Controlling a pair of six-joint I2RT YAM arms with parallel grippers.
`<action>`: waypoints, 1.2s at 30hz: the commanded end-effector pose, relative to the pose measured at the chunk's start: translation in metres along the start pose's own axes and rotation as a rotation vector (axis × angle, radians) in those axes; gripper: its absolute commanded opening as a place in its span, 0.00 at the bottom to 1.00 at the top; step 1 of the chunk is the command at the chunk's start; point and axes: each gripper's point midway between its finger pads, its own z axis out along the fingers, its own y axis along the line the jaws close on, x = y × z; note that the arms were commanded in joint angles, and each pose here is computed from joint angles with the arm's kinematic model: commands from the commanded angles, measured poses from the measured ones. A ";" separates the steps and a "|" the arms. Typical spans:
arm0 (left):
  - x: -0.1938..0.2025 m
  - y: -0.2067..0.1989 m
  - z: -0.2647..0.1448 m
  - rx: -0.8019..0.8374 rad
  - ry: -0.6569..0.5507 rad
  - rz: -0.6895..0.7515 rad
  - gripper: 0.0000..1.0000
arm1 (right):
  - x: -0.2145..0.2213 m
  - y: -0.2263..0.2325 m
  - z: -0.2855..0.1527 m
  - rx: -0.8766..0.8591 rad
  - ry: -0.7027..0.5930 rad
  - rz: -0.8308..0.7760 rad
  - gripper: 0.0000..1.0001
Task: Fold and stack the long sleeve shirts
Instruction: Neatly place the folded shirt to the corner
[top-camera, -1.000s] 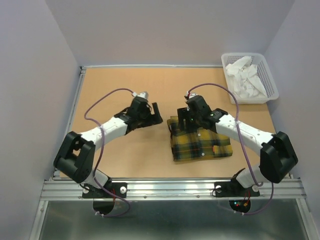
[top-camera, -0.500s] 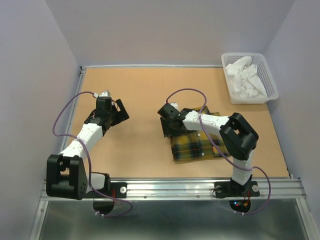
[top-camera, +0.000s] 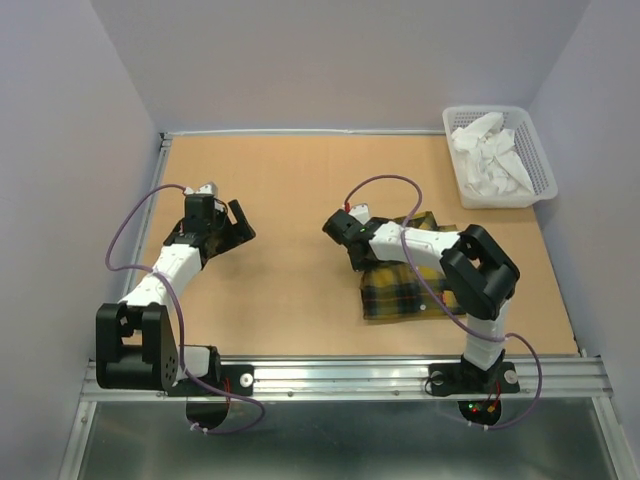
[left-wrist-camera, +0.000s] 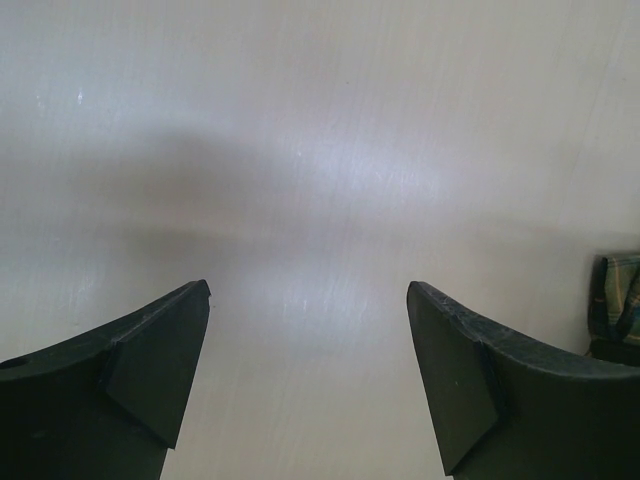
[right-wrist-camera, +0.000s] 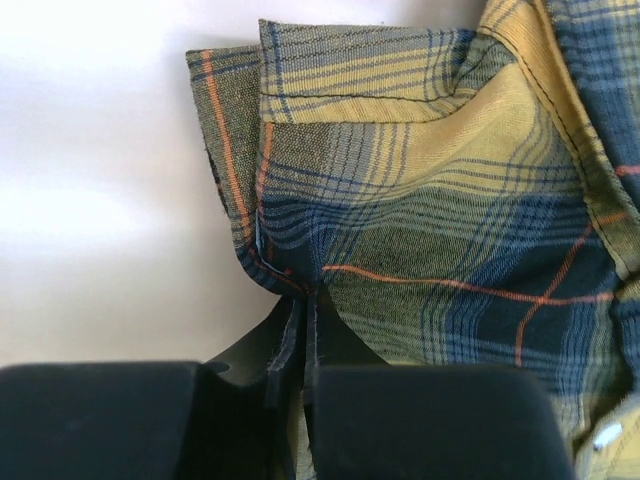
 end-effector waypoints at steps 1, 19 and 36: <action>-0.020 -0.013 -0.012 0.070 -0.067 0.008 0.91 | 0.027 -0.077 0.006 0.189 0.077 -0.054 0.01; -0.032 -0.017 -0.028 0.119 -0.120 -0.005 0.90 | 0.031 -0.245 0.007 0.382 0.021 -0.061 0.01; -0.035 -0.010 -0.037 0.082 -0.164 0.001 0.90 | 0.005 -0.243 -0.015 0.274 -0.105 -0.048 0.70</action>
